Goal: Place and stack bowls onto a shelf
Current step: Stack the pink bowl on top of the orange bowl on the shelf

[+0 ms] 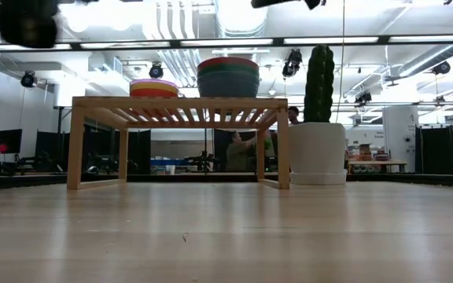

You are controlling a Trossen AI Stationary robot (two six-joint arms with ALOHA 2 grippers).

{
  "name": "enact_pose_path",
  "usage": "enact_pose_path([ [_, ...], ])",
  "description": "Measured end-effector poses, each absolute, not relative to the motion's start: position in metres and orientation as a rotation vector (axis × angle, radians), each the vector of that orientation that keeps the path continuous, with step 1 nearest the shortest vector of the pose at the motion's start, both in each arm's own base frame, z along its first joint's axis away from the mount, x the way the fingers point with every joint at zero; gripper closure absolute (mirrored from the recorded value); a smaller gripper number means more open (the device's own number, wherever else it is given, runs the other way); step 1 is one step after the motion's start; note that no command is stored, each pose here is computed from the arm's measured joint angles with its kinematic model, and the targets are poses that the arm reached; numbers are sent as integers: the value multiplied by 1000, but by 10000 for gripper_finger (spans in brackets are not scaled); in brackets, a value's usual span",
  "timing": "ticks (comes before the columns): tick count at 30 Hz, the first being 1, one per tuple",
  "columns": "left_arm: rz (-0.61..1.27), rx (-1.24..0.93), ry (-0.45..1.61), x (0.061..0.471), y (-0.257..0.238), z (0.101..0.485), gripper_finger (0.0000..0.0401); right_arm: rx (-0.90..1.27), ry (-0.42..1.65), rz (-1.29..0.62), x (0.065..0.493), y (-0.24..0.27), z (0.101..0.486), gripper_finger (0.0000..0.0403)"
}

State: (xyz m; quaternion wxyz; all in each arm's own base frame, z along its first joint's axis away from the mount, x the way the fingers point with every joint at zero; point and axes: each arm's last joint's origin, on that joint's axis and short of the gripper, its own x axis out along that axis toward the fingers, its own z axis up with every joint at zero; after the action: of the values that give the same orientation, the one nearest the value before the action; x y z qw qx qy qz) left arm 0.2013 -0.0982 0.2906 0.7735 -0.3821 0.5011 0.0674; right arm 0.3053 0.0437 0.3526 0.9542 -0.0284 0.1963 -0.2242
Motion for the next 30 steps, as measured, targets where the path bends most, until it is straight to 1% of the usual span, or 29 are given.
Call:
enact_pose_path([
  [2,198,-854,1176,199,-115,283,401,-76,413,-419,305,66,343,394],
  [6,229,-881,1316,193,-143,273,401,-114,434,-417,298,100,322,394],
  [10,305,-932,1353,193,-157,268,400,-130,426,-425,292,119,308,394],
  [13,372,-956,1378,194,-164,261,392,-138,407,-408,290,124,302,394],
  [19,446,-968,1481,194,-174,246,358,-140,383,-398,290,124,310,394],
  [24,498,-952,1524,192,-187,234,314,-158,390,-389,290,125,309,394],
  [27,539,-949,1533,190,-193,228,286,-165,392,-387,290,125,309,394],
  [30,584,-925,1519,189,-199,219,266,-171,394,-386,290,125,309,394],
])
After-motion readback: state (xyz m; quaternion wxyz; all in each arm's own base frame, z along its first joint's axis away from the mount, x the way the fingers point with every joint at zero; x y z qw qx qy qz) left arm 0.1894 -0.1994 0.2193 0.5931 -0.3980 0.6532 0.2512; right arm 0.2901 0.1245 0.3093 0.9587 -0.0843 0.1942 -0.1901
